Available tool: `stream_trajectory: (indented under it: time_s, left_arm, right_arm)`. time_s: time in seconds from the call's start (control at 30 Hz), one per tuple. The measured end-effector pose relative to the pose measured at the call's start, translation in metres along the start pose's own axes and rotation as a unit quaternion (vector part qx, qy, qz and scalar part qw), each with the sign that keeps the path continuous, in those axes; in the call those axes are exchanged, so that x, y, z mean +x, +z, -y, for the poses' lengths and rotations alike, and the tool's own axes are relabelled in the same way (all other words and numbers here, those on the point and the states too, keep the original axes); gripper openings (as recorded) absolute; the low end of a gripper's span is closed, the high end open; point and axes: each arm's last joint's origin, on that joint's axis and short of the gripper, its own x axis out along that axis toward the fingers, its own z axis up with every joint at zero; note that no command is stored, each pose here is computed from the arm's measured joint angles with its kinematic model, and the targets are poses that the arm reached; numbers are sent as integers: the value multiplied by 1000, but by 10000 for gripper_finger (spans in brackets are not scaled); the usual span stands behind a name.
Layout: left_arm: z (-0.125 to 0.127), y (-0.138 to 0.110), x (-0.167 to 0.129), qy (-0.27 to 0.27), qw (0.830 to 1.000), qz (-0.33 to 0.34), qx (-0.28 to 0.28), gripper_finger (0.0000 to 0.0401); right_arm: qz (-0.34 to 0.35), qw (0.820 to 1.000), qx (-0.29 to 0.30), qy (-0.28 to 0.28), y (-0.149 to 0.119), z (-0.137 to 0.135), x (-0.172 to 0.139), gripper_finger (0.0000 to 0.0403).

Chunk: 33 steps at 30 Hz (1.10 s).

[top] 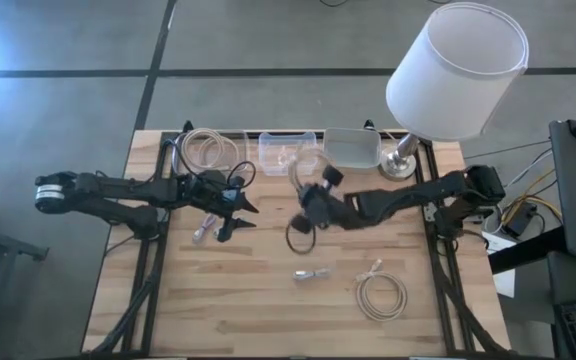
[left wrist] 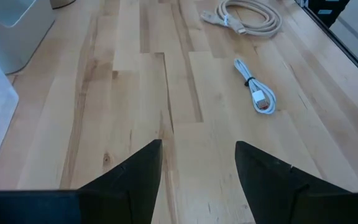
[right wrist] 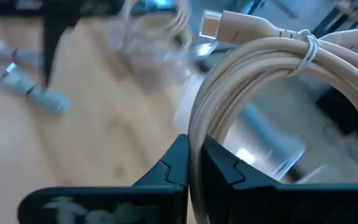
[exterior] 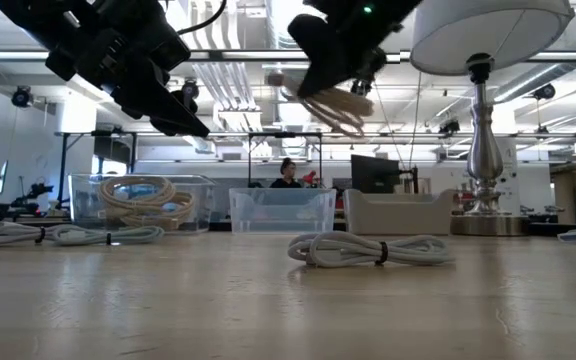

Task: Pick & Place USB Port
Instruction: Put the brown HDMI cable into the left transparent bin

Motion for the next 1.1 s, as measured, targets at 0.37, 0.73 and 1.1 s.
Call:
stream_trajectory:
  time_s: [0.37, 0.73, 1.1]
  left_arm:
    - [0, 0, 0, 0, 1000, 0, 4, 206]
    - [0, 0, 0, 0, 1000, 3, 5, 206]
    - [0, 0, 0, 0, 1000, 2, 5, 206]
  right_arm:
    - [70, 995, 75, -12, 21, 54, 51, 19]
    - [84, 986, 143, -12, -6, 47, 129, 20]
    - [69, 981, 180, -30, -21, 38, 183, 20]
